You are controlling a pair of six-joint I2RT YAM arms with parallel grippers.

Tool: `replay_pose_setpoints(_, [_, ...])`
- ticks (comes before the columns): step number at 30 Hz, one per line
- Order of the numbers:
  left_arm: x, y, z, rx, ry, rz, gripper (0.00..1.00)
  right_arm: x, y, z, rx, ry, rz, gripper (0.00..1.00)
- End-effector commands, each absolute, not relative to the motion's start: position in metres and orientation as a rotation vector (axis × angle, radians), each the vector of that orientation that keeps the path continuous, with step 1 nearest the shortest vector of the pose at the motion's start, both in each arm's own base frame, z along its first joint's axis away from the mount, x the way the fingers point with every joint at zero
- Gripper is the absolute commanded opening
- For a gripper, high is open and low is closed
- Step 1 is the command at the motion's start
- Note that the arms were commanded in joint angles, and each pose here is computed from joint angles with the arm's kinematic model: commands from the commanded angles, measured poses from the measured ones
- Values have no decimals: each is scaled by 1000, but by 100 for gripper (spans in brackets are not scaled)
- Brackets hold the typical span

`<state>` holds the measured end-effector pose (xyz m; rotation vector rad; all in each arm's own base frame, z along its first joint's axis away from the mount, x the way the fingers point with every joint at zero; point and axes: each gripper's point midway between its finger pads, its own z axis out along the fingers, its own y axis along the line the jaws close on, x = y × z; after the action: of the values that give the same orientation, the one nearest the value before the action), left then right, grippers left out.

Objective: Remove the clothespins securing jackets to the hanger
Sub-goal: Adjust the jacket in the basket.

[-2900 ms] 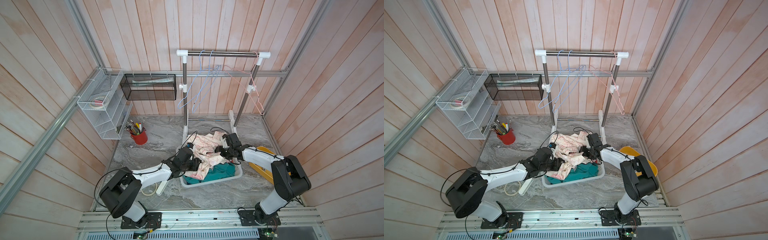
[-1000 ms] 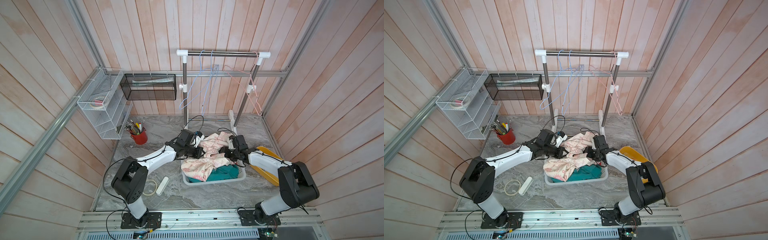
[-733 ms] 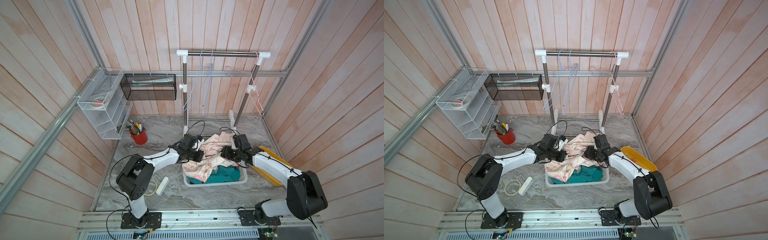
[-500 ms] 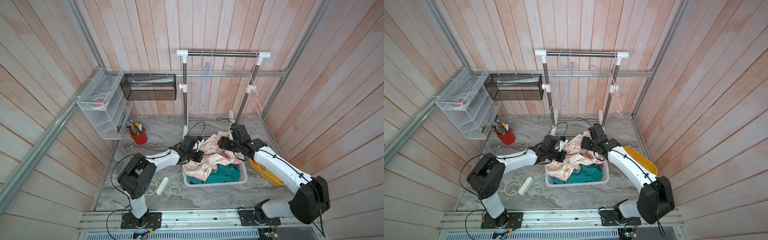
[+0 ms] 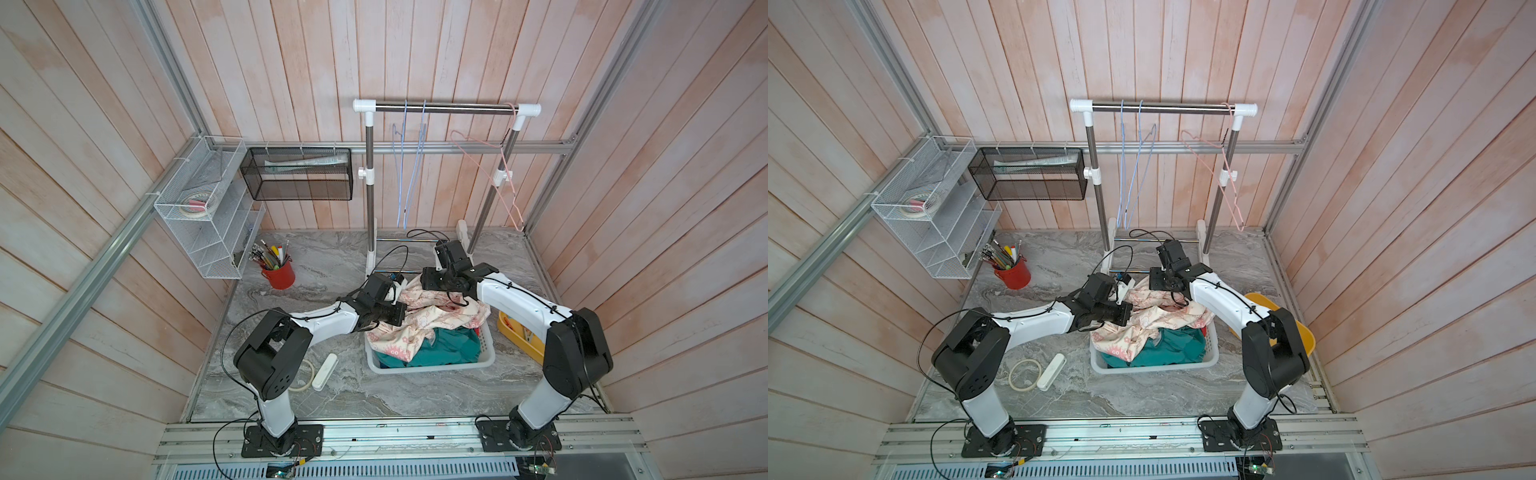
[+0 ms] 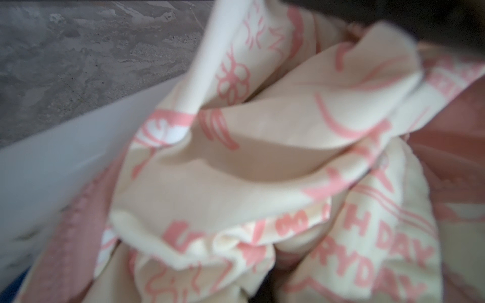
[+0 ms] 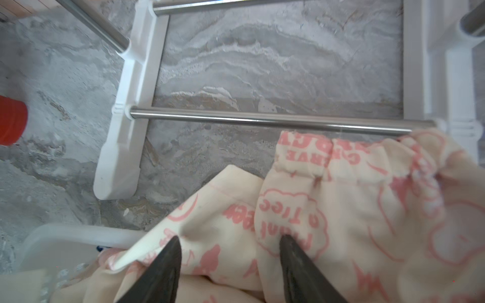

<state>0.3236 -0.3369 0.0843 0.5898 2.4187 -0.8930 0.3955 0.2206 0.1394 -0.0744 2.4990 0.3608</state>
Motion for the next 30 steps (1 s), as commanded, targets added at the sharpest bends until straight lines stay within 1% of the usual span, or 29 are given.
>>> replay_pose_setpoints(1, [291, -291, 2, 531, 2728, -650, 0, 371, 214, 107, -104, 2613, 315, 59])
replay_pose_setpoints(6, [289, -290, -3, 499, 2742, -655, 0, 332, 199, 49, -64, 2815, 249, 41])
replay_pose_setpoints(8, [289, -291, -6, 492, 2746, -663, 0, 324, 199, 33, -64, 2857, 259, 40])
replay_pose_setpoints(11, [291, -290, -11, 470, 2765, -651, 0, 317, 199, 21, -65, 2918, 233, 32])
replay_pose_setpoints(16, [292, -287, -13, 442, 2768, -631, 0, 300, 199, 33, -75, 2927, 262, 30])
replay_pose_setpoints(18, [291, -288, -16, 443, 2776, -636, 0, 294, 201, 29, -99, 2942, 269, 30])
replay_pose_setpoints(19, [290, -289, -19, 442, 2781, -645, 0, 291, 200, 23, -104, 2960, 275, 30])
replay_pose_setpoints(22, [289, -288, -27, 431, 2803, -637, 0, 279, 203, -1, -145, 3058, 308, 22])
replay_pose_setpoints(24, [289, -286, -32, 415, 2819, -632, 0, 270, 203, -14, -156, 3102, 325, 20])
replay_pose_setpoints(29, [290, -281, -46, 370, 2847, -634, 0, 265, 201, -35, -174, 3154, 324, 17])
replay_pose_setpoints(30, [290, -280, -50, 362, 2856, -637, 0, 265, 199, -44, -164, 3179, 321, 13])
